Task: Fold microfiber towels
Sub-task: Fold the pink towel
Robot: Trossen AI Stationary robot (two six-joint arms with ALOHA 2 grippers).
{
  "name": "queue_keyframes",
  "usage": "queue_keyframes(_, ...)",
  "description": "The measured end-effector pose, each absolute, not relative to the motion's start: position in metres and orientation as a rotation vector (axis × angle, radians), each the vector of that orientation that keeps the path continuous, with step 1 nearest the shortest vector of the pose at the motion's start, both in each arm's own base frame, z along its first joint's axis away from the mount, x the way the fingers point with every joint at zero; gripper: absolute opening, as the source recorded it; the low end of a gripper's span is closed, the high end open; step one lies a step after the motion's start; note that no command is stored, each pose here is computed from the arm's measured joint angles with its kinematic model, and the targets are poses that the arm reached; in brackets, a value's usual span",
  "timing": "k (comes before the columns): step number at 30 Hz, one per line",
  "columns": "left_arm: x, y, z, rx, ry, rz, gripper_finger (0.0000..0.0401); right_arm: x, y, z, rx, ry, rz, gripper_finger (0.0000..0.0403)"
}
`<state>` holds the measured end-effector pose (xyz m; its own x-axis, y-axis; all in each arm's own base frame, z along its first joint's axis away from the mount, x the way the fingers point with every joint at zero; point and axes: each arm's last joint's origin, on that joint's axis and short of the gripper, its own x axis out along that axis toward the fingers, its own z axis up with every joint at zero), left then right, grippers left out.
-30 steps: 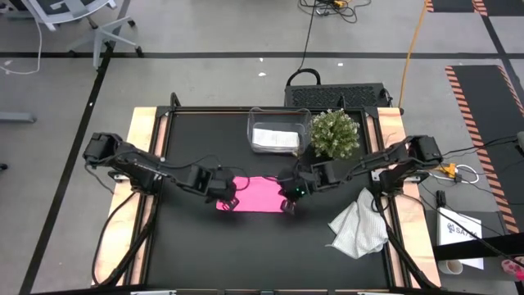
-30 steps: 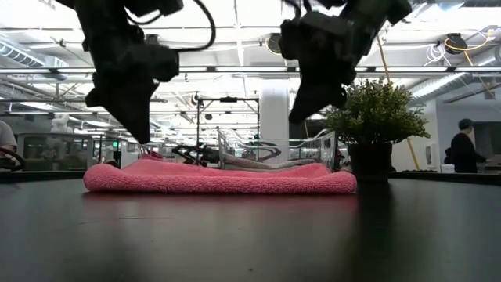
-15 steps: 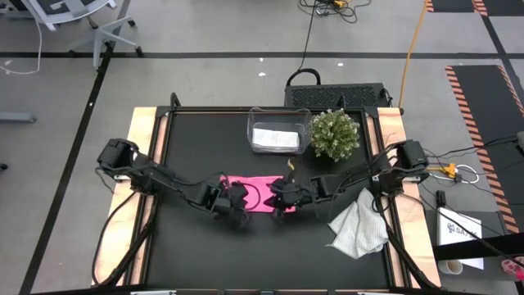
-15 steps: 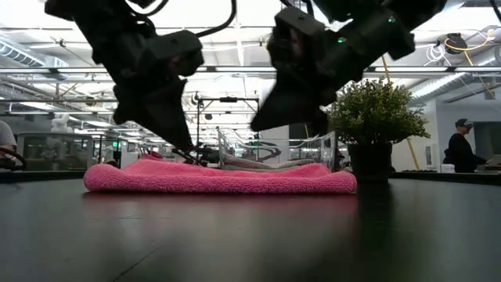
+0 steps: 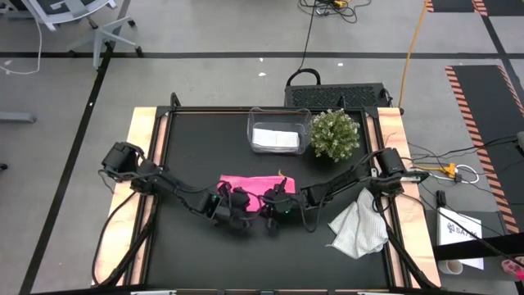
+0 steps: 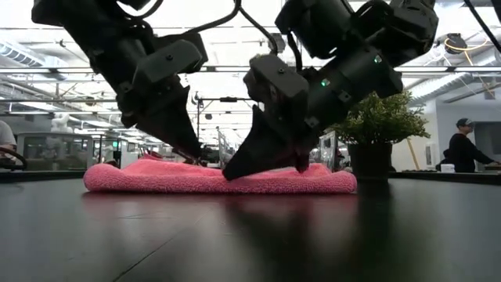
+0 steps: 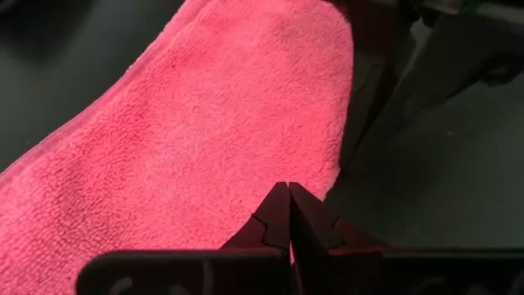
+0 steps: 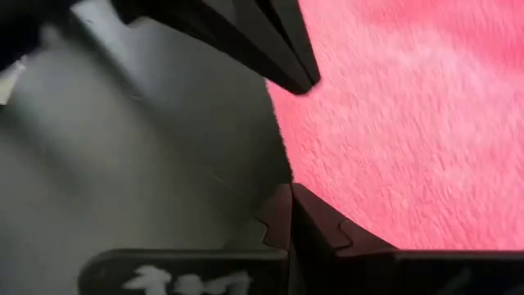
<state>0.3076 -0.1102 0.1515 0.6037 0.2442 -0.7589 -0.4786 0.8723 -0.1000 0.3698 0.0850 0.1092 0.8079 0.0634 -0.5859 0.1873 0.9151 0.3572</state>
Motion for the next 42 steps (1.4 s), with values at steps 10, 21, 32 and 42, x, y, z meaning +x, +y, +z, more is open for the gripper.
queue_keyframes(10,0.315,-0.114,0.148,-0.301,0.707,0.414,0.0000,0.374,0.069,0.117,0.380,0.591,-0.082,0.0000)
queue_keyframes(21,0.284,-0.104,0.103,-0.379,0.671,0.361,0.0000,0.372,0.068,0.114,0.370,0.621,-0.090,0.0000)
queue_keyframes(32,0.266,-0.096,0.089,-0.425,0.648,0.351,0.0000,0.372,0.068,0.101,0.355,0.657,-0.112,0.0000)
queue_keyframes(42,0.250,-0.089,0.077,-0.456,0.670,0.383,0.0000,0.362,0.074,0.076,0.378,0.725,-0.151,0.0000)
